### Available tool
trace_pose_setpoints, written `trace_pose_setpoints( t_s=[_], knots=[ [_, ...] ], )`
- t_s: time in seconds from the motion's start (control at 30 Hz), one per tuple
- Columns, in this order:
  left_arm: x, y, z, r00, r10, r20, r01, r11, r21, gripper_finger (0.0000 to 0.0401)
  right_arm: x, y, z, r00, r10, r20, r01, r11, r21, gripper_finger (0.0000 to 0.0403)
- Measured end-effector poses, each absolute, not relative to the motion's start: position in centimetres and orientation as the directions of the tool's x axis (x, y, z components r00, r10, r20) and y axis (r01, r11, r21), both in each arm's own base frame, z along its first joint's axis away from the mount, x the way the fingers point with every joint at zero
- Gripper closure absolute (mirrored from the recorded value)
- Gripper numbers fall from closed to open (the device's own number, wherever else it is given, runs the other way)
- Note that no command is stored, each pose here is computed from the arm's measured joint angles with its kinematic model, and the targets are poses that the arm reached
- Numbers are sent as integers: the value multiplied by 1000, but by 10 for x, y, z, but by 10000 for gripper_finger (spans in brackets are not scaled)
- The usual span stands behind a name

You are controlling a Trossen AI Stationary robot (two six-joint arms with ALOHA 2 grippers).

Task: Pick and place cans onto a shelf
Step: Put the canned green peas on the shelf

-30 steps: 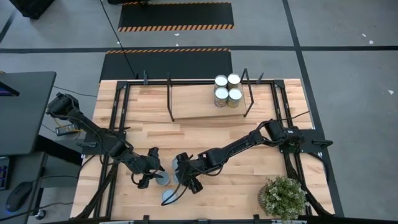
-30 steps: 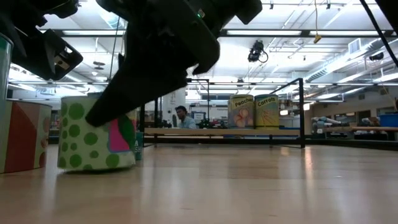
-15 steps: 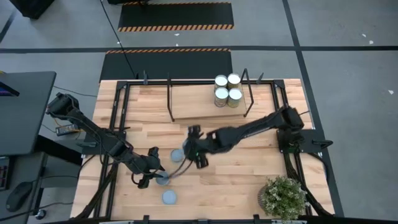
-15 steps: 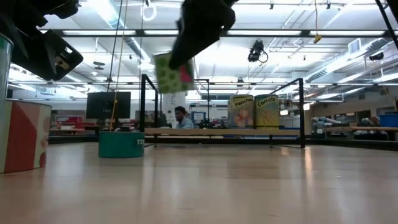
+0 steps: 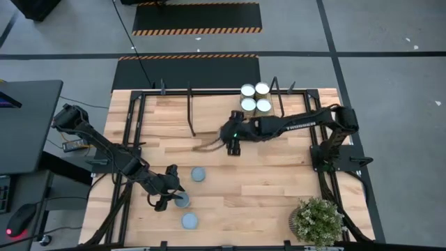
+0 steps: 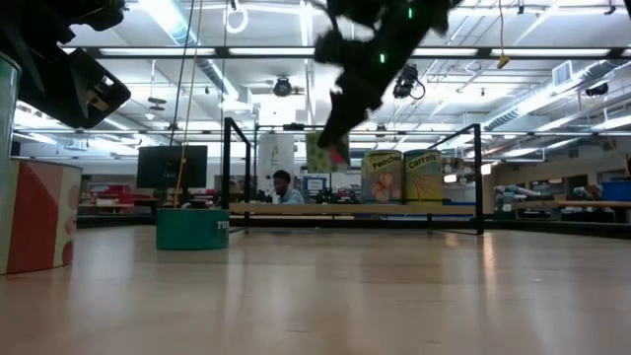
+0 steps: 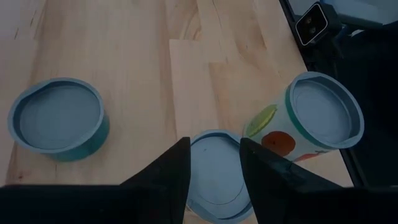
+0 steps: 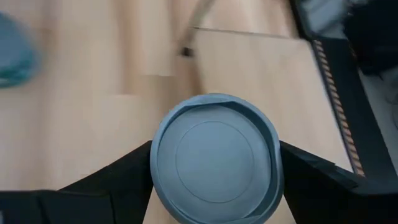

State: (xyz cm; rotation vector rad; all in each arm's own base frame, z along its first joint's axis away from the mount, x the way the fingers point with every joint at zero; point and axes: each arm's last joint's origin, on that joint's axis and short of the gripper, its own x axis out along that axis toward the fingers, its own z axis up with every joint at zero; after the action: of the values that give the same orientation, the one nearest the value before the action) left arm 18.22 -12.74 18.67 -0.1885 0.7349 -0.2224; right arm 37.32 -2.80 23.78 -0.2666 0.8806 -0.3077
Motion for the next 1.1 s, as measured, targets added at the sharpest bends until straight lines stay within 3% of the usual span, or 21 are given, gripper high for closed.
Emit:
trace_pose_setpoints(
  t_s=[0.2, 0.43, 0.77, 1.1],
  knots=[
    [182, -127, 187, 720, -266, -641, 135, 960, -247, 257, 362, -76, 215, 585, -439, -682, 292, 898, -328, 94],
    [182, -127, 187, 720, -265, -642, 135, 960, -246, 257, 360, -104, 206, 587, -389, -710, 342, 914, -217, 92],
    [182, -127, 187, 721, -266, -640, 135, 960, -246, 257, 361, -101, 197, 559, -388, -733, 326, 916, -235, 47],
    [182, -127, 187, 722, -266, -639, 135, 960, -247, 257, 370, -86, 208, 549, -478, -686, 320, 878, -356, 45]
  ],
)
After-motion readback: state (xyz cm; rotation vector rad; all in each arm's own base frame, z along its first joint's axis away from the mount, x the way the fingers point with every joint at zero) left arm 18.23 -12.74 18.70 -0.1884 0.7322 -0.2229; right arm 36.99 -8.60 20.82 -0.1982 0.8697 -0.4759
